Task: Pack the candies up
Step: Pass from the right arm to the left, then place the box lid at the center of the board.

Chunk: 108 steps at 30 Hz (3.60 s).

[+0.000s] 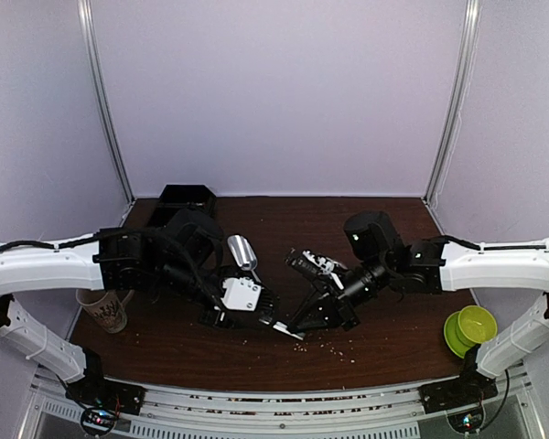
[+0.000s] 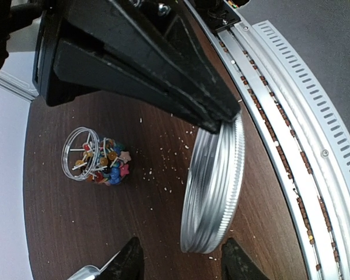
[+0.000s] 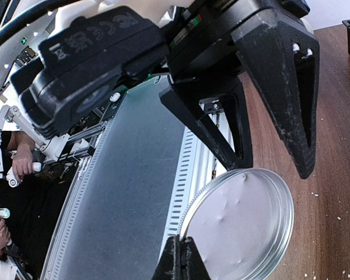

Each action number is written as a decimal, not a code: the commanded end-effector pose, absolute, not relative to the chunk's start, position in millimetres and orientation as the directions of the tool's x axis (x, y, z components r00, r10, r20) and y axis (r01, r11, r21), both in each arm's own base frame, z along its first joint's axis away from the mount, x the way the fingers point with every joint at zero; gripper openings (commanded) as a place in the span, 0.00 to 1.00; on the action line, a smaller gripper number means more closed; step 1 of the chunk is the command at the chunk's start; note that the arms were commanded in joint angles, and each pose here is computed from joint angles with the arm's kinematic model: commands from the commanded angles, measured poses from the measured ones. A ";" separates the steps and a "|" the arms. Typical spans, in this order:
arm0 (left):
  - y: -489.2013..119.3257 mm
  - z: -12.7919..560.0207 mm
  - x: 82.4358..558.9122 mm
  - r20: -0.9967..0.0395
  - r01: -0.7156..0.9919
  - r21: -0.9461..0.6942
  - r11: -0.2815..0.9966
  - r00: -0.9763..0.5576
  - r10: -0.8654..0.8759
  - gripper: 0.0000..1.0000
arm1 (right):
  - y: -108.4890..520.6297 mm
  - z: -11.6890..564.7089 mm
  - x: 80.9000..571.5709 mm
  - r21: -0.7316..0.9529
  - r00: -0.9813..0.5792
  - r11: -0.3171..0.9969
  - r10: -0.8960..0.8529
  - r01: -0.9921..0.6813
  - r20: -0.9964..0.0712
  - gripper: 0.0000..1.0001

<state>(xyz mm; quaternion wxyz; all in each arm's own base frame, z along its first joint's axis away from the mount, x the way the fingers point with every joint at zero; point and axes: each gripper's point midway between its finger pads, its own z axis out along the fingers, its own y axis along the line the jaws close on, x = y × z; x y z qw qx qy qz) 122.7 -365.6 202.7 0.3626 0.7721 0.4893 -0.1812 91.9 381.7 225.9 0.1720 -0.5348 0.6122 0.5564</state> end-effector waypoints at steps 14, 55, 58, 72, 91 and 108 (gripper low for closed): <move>-380.0 214.5 114.5 -0.677 0.881 0.382 -0.278 0.472 0.565 0.36 | 386.8 225.0 92.4 0.504 -0.363 -0.228 -0.462 -0.833 -0.809 0.00; -413.8 194.5 122.7 -0.725 0.979 0.108 -0.173 0.196 0.661 0.03 | 317.3 221.9 215.0 0.475 -0.564 0.334 -0.257 -0.814 -0.785 0.46; -421.8 196.6 129.8 -0.746 0.989 0.026 -0.143 0.115 0.656 0.02 | 293.9 216.0 236.7 0.437 -0.580 0.469 -0.217 -0.767 -0.785 0.48; -451.1 181.2 166.3 -0.715 0.927 -0.374 -0.007 -0.284 0.639 0.02 | 216.1 193.8 279.9 0.261 -0.598 0.802 -0.144 -0.538 -0.788 0.53; -453.6 86.4 187.0 -0.367 0.642 -0.734 0.223 -0.650 0.665 0.04 | 202.0 208.8 281.1 0.235 -0.569 0.828 -0.119 -0.509 -0.813 0.54; -436.7 44.8 203.1 -0.248 0.578 -0.734 0.357 -0.717 0.651 0.29 | 210.2 194.1 281.0 0.262 -0.611 0.813 -0.139 -0.520 -0.779 0.59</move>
